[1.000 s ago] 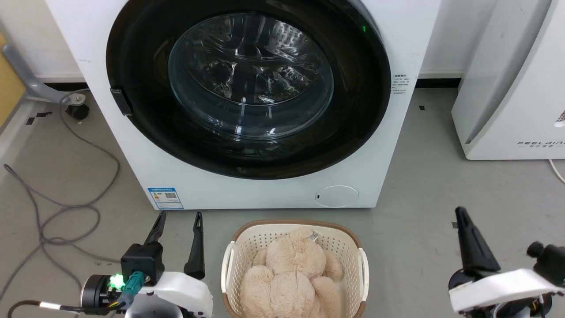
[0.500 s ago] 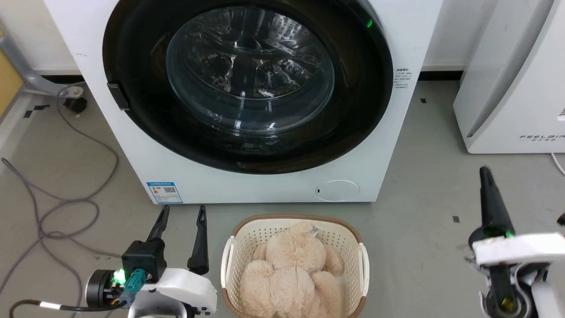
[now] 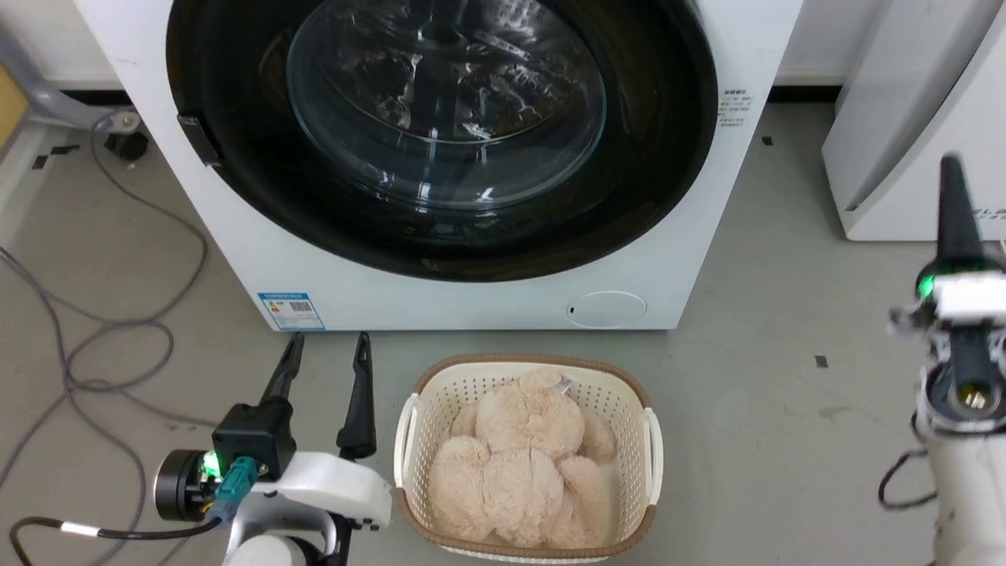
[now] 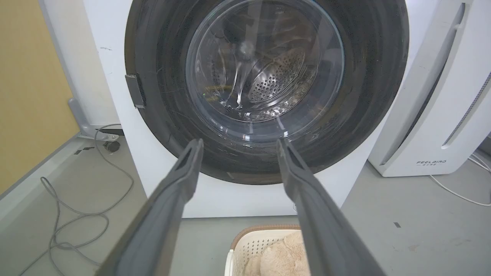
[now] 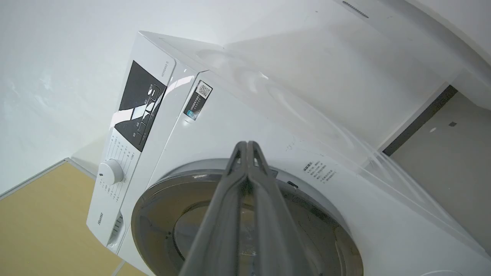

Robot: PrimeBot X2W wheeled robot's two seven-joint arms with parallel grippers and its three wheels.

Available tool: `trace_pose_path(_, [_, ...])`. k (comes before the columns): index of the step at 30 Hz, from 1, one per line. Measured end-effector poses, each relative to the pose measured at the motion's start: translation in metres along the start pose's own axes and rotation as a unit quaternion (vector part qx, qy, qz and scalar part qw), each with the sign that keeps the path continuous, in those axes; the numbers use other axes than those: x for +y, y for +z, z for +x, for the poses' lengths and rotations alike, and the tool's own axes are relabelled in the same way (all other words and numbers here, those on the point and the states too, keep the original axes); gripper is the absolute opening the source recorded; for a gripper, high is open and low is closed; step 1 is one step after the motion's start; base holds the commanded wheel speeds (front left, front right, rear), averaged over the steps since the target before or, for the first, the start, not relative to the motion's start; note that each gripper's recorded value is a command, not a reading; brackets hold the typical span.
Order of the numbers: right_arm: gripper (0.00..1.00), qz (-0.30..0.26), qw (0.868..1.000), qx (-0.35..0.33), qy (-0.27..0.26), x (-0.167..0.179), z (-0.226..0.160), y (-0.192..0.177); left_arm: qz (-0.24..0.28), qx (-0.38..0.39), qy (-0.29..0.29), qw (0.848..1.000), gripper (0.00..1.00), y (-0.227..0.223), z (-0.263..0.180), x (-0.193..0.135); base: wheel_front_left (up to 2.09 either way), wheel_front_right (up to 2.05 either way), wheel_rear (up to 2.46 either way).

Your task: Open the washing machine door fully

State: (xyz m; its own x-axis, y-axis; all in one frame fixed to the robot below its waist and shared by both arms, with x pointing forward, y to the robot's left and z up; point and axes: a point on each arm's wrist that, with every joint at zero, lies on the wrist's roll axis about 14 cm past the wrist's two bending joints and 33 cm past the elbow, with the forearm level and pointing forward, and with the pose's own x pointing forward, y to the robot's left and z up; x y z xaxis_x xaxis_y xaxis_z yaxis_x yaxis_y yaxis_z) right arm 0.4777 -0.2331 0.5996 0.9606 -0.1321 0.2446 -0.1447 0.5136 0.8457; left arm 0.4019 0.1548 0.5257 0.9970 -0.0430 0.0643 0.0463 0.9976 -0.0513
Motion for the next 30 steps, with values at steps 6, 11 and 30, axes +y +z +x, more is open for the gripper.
trace_pose_path(6, [0.00, 0.037, 0.999, 0.007, 0.018, 0.016, 0.036, -0.002, -0.002, -0.003, 0.001, 1.000, 1.00, -0.002, 0.006, 0.000, 0.00, 0.00, 0.00])
trace_pose_path(11, [0.00, 0.057, 0.997, 0.039, 0.023, 0.023, 0.062, -0.012, -0.001, -0.005, -0.001, 1.000, 1.00, -0.004, 0.013, 0.001, 0.00, 0.00, 0.00])
trace_pose_path(30, [0.00, 0.052, 0.954, 0.294, 0.000, 0.044, 0.126, -0.111, -0.013, -0.004, -0.004, 1.000, 1.00, -0.019, 0.039, 0.001, 0.00, 0.00, 0.00])
